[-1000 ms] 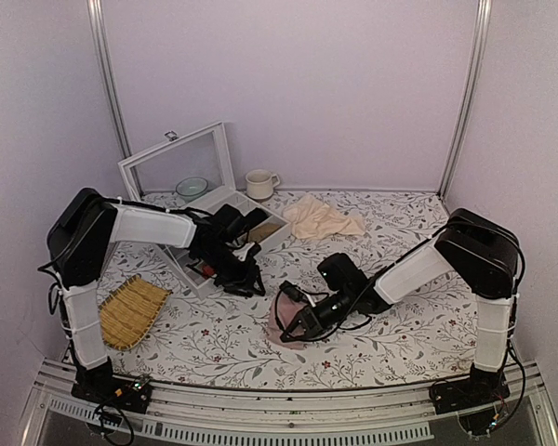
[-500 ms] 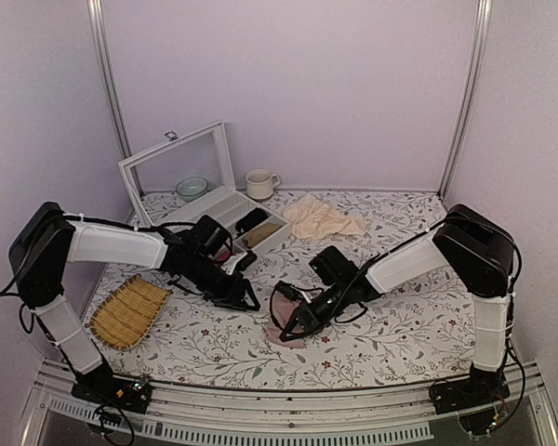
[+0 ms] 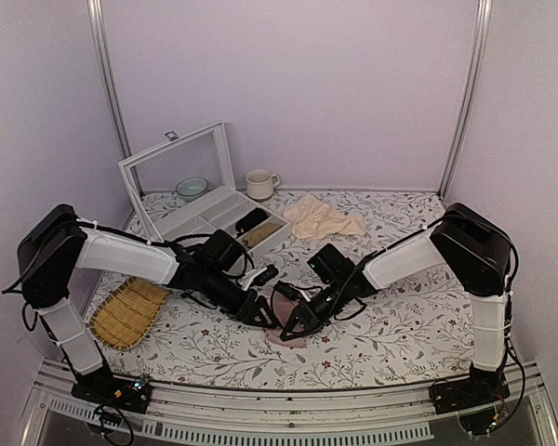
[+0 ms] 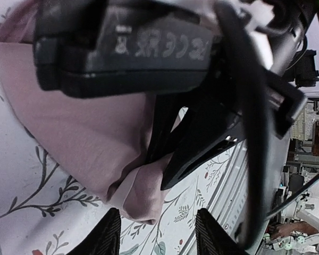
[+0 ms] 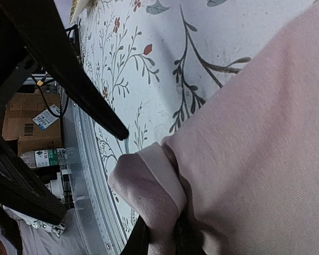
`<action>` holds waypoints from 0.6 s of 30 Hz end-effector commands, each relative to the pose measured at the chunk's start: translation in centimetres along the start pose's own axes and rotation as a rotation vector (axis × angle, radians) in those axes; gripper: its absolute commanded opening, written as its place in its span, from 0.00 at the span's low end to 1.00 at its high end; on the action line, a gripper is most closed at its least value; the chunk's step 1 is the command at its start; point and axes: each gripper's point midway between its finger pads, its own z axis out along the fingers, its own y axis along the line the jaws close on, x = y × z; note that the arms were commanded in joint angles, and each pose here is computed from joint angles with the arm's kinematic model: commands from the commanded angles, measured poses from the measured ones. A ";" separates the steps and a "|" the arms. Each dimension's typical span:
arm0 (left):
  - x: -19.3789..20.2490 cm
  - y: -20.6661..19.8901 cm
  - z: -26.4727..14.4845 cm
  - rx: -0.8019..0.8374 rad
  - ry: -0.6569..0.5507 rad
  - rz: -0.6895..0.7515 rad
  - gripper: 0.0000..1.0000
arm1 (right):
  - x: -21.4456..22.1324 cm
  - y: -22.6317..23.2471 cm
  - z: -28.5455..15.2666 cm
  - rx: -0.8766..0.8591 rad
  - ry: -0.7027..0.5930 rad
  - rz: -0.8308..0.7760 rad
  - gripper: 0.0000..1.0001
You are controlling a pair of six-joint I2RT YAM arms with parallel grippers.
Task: Roll the underwear
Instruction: Roll the underwear at the center of the board.
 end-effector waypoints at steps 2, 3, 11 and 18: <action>1.5 1.2 1.8 -0.025 0.041 0.022 0.49 | 6.1 -7.6 0.9 0.237 0.140 0.212 0.00; 1.6 1.5 1.9 -0.030 0.044 0.019 0.49 | 6.1 -7.6 0.9 0.235 0.140 0.212 0.00; 2.0 1.5 2.6 -0.002 0.029 0.024 0.51 | 6.0 -7.6 0.9 0.238 0.137 0.211 0.00; 2.0 1.5 3.5 -0.004 0.029 0.031 0.51 | 6.1 -7.6 0.9 0.237 0.139 0.211 0.00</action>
